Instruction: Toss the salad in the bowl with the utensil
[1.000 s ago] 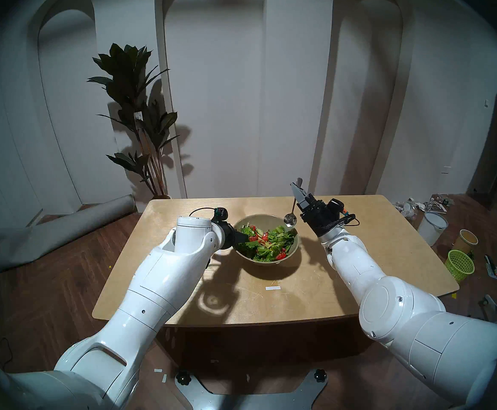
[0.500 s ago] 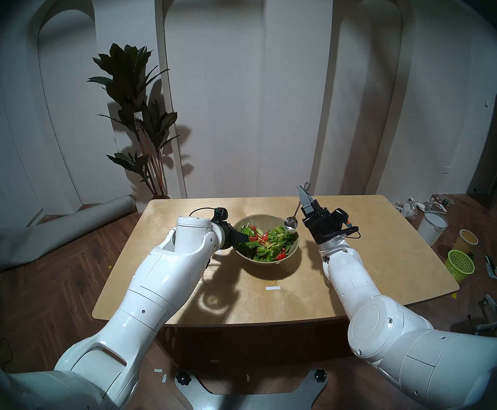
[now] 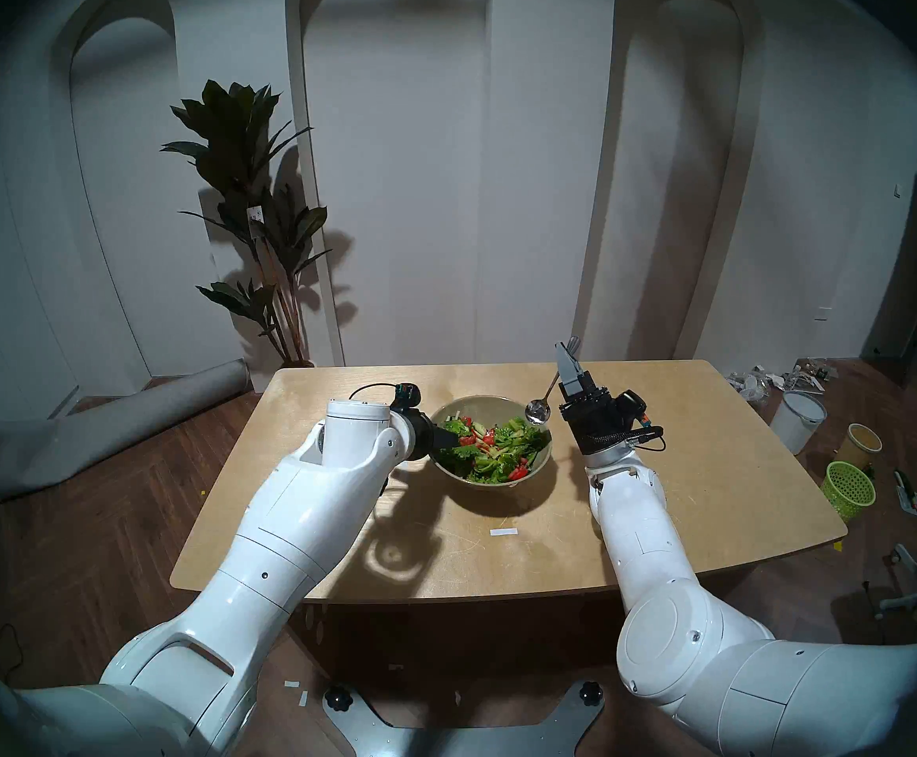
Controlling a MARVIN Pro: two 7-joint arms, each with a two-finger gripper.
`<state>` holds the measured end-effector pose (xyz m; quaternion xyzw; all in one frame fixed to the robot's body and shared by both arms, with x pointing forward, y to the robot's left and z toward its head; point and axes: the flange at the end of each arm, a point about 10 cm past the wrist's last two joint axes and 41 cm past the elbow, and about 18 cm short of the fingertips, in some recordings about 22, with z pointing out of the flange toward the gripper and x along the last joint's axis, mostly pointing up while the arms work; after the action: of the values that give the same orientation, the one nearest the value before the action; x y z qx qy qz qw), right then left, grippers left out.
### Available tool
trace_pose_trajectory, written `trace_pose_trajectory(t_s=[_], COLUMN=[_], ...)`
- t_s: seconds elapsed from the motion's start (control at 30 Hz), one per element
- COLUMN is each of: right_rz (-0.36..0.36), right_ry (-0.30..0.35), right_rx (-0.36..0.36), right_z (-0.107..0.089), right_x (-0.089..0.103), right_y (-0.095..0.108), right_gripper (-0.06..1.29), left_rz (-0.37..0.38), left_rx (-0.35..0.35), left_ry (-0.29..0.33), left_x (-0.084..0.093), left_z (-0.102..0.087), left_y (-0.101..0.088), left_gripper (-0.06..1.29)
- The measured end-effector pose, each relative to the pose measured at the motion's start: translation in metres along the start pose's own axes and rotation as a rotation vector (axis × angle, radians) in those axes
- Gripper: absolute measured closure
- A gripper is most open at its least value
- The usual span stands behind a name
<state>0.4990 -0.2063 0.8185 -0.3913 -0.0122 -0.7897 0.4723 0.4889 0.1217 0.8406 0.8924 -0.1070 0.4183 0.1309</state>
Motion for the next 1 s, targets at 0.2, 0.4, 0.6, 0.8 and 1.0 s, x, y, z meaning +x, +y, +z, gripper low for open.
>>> trace_pose_trajectory(t_s=[0.2, 0.4, 0.6, 0.8, 1.0], right_rz=[-0.011, -0.026, -0.04, -0.057, -0.06], right_ry=[0.007, -0.005, -0.026, -0.059, -0.098], right_rx=[-0.021, -0.04, -0.06, -0.078, -0.095], right_z=[-0.002, -0.004, -0.006, -0.007, -0.006], right_x=[0.003, 0.006, 0.009, 0.015, 0.023], right_y=[-0.005, -0.012, -0.017, -0.021, -0.025], right_gripper=[1.26, 1.26, 1.26, 1.26, 1.26], left_rz=[0.004, 0.017, 0.03, 0.042, 0.057], left_rx=[0.001, 0.003, -0.001, -0.009, -0.011], left_ry=[0.0, 0.0, -0.003, 0.009, 0.05], left_x=[-0.001, -0.004, -0.01, -0.011, -0.004], left_z=[0.0, 0.001, 0.002, -0.001, -0.009], left_y=[0.001, 0.003, 0.008, 0.014, 0.019], left_gripper=[1.2, 1.05, 0.98, 0.2, 0.02])
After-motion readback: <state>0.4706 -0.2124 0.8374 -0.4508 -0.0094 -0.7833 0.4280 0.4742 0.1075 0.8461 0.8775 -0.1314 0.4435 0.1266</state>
